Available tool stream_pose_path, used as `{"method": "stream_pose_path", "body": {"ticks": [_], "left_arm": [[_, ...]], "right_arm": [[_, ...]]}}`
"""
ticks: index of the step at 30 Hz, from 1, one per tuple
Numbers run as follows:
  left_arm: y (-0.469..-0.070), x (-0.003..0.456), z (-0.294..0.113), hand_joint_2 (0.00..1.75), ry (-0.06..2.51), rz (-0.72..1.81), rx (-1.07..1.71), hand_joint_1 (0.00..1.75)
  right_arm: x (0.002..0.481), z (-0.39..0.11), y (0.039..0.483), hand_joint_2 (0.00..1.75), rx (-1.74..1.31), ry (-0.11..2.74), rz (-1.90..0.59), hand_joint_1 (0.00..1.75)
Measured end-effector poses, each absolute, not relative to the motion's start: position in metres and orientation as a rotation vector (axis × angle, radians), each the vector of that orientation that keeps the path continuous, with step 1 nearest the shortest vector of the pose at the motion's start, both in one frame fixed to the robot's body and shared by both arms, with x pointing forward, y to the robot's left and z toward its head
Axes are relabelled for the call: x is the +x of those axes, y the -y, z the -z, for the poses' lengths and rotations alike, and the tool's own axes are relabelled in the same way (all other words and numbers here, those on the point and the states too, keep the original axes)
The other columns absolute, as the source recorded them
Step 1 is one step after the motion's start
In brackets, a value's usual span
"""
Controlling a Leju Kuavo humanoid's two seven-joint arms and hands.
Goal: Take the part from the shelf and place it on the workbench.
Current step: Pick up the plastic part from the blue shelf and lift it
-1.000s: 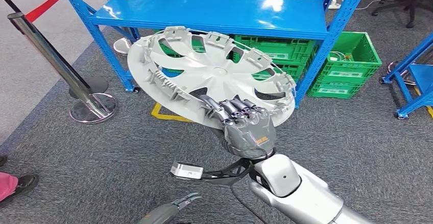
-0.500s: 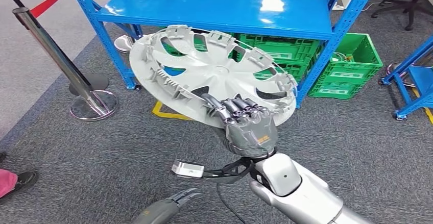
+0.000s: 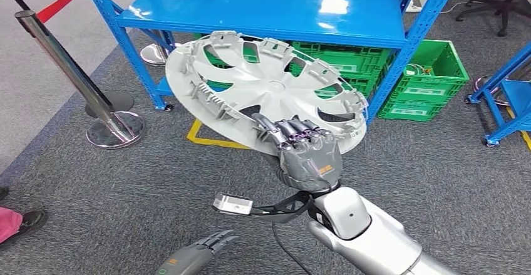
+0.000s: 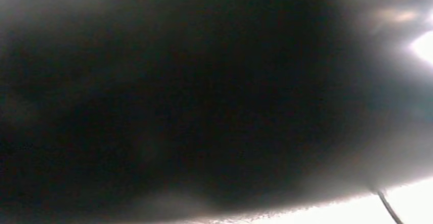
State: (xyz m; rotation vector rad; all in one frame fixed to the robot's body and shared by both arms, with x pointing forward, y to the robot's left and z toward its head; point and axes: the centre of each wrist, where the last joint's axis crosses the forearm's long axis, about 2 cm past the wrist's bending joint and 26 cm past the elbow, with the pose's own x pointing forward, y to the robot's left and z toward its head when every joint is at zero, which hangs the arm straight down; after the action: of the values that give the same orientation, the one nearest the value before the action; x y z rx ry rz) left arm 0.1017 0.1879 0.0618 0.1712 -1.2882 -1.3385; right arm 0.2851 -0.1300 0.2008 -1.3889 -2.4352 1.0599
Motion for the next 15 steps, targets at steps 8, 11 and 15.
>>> {"method": "stream_pose_path", "body": {"ticks": [8, 11, 15], "left_arm": [[-0.1876, 0.1010, -0.0618, 0.00, 1.250, 1.391, 0.192, 0.00], [-0.1875, 0.1016, -0.0619, 0.00, 1.247, 1.398, 0.190, 0.00], [-0.1873, 0.1029, -0.0611, 0.00, 1.226, 1.412, 0.180, 0.00]], "right_arm": [[0.2851, -0.1980, 0.1293, 1.75, -1.382, 2.433, -1.080, 1.75], [0.2846, -0.1972, 0.1284, 1.75, -1.377, 2.436, -1.088, 1.75], [0.2839, -0.1969, 0.1255, 1.75, -1.367, 2.442, -1.092, 1.75]]}}
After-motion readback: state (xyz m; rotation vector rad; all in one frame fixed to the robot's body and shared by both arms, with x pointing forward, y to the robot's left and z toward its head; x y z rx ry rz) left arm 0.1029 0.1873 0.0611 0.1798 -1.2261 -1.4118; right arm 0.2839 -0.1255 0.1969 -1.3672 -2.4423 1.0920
